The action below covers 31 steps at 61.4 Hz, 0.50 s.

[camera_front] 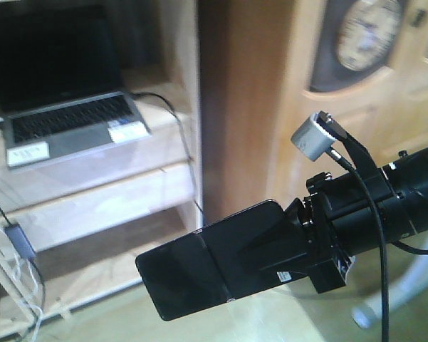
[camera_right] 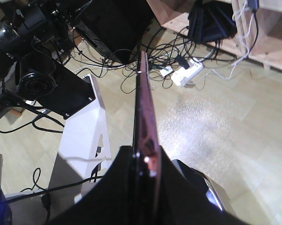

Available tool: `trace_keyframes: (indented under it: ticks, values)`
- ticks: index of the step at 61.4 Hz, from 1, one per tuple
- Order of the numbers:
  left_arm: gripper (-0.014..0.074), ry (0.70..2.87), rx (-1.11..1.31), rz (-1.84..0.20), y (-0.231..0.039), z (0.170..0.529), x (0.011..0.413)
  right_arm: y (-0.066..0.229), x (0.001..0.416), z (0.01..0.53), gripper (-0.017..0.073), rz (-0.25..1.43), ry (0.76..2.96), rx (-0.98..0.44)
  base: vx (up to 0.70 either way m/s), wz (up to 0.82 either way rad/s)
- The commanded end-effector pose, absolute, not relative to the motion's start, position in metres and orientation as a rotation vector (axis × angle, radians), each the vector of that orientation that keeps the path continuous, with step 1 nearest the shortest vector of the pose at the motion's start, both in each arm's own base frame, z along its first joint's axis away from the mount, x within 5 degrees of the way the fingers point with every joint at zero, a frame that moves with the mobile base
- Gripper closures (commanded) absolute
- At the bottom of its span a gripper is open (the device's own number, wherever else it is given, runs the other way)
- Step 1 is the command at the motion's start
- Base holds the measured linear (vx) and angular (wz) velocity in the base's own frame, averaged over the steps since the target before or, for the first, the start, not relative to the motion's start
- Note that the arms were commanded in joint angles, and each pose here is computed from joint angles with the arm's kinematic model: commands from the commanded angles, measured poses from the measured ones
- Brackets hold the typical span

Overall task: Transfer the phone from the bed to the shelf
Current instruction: 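Keep holding the phone while driving to the wooden shelf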

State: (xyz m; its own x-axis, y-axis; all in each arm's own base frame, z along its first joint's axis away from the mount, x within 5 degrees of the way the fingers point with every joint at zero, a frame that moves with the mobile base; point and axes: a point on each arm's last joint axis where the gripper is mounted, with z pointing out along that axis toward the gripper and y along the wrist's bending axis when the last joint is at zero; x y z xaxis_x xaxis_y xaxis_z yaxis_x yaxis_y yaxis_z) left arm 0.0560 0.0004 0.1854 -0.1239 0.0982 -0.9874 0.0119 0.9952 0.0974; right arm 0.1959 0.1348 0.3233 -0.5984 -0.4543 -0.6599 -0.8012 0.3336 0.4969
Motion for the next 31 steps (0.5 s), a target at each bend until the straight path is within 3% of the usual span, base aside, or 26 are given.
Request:
trace_keyframes:
  ticks: [1,31]
  values:
    - [0.0593,1.587,0.076,0.065,-0.0001,0.2011,0.0549,0.1364,0.1859,0.3418,0.056,1.275,2.111,-1.127,0.43,0.35]
    - [0.0593,1.587,0.076,0.065,-0.0001,0.2011,0.0549,0.1364,0.1859,0.3418,0.056,1.275,2.111,-1.127,0.36,0.32]
